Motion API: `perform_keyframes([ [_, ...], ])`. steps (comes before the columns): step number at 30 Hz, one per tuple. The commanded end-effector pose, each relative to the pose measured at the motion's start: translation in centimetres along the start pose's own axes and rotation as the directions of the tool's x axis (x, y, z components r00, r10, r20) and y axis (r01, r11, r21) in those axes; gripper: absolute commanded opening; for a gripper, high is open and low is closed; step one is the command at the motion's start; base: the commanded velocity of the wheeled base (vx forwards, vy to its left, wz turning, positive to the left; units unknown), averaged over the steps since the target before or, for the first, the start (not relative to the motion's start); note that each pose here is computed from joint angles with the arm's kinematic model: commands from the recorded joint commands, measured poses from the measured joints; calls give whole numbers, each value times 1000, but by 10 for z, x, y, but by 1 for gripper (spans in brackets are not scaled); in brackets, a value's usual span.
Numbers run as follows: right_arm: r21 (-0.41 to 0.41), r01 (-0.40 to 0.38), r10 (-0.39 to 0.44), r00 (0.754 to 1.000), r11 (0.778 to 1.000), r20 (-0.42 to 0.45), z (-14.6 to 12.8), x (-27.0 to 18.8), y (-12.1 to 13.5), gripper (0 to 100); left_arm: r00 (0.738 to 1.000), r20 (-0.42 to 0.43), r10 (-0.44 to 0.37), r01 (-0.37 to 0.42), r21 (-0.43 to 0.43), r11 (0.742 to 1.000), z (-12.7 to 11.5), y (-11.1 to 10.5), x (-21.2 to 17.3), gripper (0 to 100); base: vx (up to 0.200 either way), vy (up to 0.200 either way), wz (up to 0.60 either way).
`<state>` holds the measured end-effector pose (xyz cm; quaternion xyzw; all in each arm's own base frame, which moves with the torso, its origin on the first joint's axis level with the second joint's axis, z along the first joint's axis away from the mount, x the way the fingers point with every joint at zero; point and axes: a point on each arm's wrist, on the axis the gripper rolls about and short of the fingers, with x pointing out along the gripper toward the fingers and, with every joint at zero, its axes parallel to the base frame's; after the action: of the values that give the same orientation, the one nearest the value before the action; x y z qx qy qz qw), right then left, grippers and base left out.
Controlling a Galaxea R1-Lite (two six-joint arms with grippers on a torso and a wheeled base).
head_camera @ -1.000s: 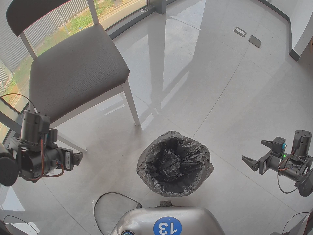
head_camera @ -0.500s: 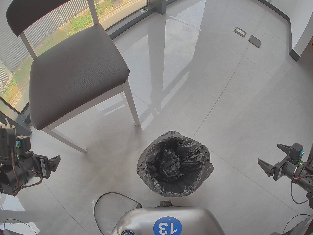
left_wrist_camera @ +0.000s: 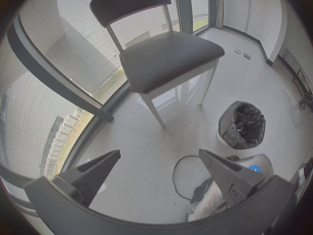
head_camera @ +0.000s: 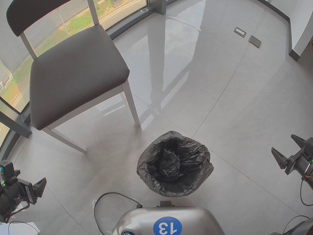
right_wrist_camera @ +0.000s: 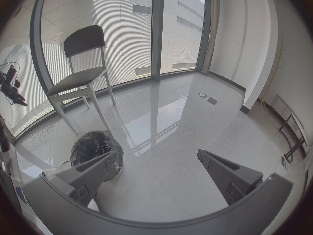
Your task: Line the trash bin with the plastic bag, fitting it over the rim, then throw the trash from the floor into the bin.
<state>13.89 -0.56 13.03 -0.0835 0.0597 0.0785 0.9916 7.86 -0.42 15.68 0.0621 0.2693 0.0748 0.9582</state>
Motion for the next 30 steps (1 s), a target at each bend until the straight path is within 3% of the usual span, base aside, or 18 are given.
perform_keyframes([
  [1, 3, 38, -38, 996, 999, 85, 8, -22, 1, 100, 995, 96, 17, -14, -31, 999, -15, 12, -39, 100, 0, 0, 0],
  [12, 37, 49, -54, 988, 998, 142, 11, -69, 12, 100, 971, 147, 186, -176, -80, 981, -56, 20, -82, 100, 0, 0, 0],
  [27, 56, 40, -48, 989, 998, 142, -1, -142, 33, 100, 942, 299, 153, -128, -102, 987, -114, 18, -92, 100, 0, 0, 0],
  [30, 56, 41, -50, 987, 998, 155, -4, -149, 35, 100, 937, 317, 147, -110, -131, 985, -114, 18, -91, 100, 0, 0, 0],
])
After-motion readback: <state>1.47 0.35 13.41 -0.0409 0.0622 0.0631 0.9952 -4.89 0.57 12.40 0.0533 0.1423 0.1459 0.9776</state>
